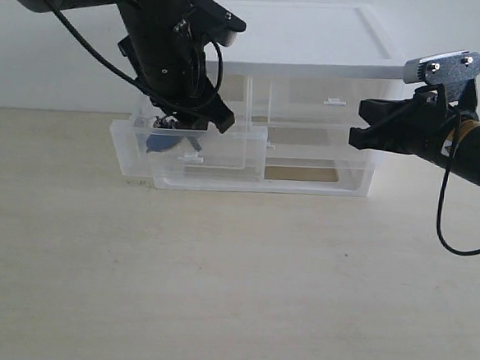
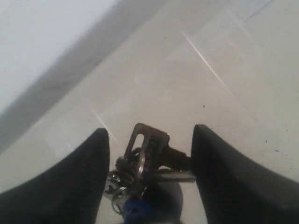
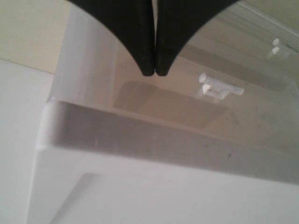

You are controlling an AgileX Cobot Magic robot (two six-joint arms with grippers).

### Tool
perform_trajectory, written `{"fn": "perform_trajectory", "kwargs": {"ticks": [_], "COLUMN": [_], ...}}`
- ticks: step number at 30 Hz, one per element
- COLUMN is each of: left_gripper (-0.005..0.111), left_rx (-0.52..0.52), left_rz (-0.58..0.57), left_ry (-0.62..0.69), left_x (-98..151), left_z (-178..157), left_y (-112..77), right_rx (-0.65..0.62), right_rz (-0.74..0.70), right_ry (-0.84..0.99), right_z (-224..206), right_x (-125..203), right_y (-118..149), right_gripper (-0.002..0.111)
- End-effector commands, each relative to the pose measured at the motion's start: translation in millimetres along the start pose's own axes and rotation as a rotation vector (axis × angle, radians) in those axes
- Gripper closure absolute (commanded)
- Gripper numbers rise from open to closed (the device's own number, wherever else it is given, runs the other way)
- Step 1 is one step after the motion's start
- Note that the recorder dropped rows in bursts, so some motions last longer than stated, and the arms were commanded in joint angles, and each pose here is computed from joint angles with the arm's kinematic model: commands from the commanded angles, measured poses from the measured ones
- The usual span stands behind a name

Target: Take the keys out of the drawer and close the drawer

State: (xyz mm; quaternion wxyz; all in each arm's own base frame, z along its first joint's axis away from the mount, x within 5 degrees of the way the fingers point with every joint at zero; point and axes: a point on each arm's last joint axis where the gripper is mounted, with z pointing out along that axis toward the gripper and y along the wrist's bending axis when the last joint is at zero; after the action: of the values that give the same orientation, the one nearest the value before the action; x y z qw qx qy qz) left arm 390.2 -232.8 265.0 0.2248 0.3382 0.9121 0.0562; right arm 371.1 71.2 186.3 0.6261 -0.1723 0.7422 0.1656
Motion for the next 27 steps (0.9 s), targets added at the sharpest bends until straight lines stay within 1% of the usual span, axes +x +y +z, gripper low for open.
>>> {"fn": "perform_trajectory", "kwargs": {"ticks": [1, 2, 3, 4, 5, 6, 10, 11, 15, 17, 19, 23, 25, 27], "left_gripper": [0.059, 0.063, 0.081, 0.093, 0.102, 0.102, 0.102, 0.102, 0.102, 0.102, 0.102, 0.102, 0.098, 0.086], "left_rx": [-0.008, -0.008, -0.008, -0.008, -0.001, 0.013, 0.166, 0.172, 0.159, 0.15, 0.155, 0.155, 0.135, 0.134], "left_rz": [-0.01, -0.003, 0.002, 0.008, 0.03, 0.032, 0.07, 0.074, 0.089, 0.089, 0.101, 0.112, 0.111, 0.101], "left_ry": [0.022, 0.025, 0.018, 0.011, -0.007, -0.022, -0.142, -0.148, -0.186, -0.22, -0.195, -0.115, -0.115, -0.114], "left_x": [1, 1, 1, 0, -2, -3, -12, -12, -14, -15, -12, -4, -4, -4], "left_z": [8, 9, 9, 9, 8, 6, -8, -9, -21, -33, -38, -38, -38, -37], "left_y": [-0.4, -0.7, -0.7, -0.6, -1.8, -2.9, -14.7, -15.1, -12.0, -9.3, -8.7, -7.2, -4.2, -2.2], "right_rx": [0.068, 0.068, 0.068, 0.068, 0.068, 0.068, 0.071, 0.071, 0.071, 0.071, 0.071, 0.071, 0.071, 0.072], "right_rz": [0.051, 0.051, 0.051, 0.051, 0.051, 0.051, 0.054, 0.054, 0.054, 0.054, 0.054, 0.054, 0.054, 0.054], "right_ry": [-0.019, -0.019, -0.019, -0.019, -0.019, -0.019, -0.02, -0.02, -0.02, -0.02, -0.02, -0.02, -0.018, -0.015], "right_z": [1, 1, 1, 1, 1, 1, 1, 1, 1, 1, 1, 1, 1, 1], "right_x": [-4, -4, -4, -4, -4, -4, -4, -4, -4, -4, -4, -4, -4, -3], "right_y": [-10, -10, -10, -10, -10, -10, -10, -10, -10, -10, -10, -10, -10, -10], "right_gripper": [0.108, 0.108, 0.108, 0.108, 0.108, 0.108, 0.108, 0.108, 0.108, 0.108, 0.108, 0.108, 0.108, 0.108]}}
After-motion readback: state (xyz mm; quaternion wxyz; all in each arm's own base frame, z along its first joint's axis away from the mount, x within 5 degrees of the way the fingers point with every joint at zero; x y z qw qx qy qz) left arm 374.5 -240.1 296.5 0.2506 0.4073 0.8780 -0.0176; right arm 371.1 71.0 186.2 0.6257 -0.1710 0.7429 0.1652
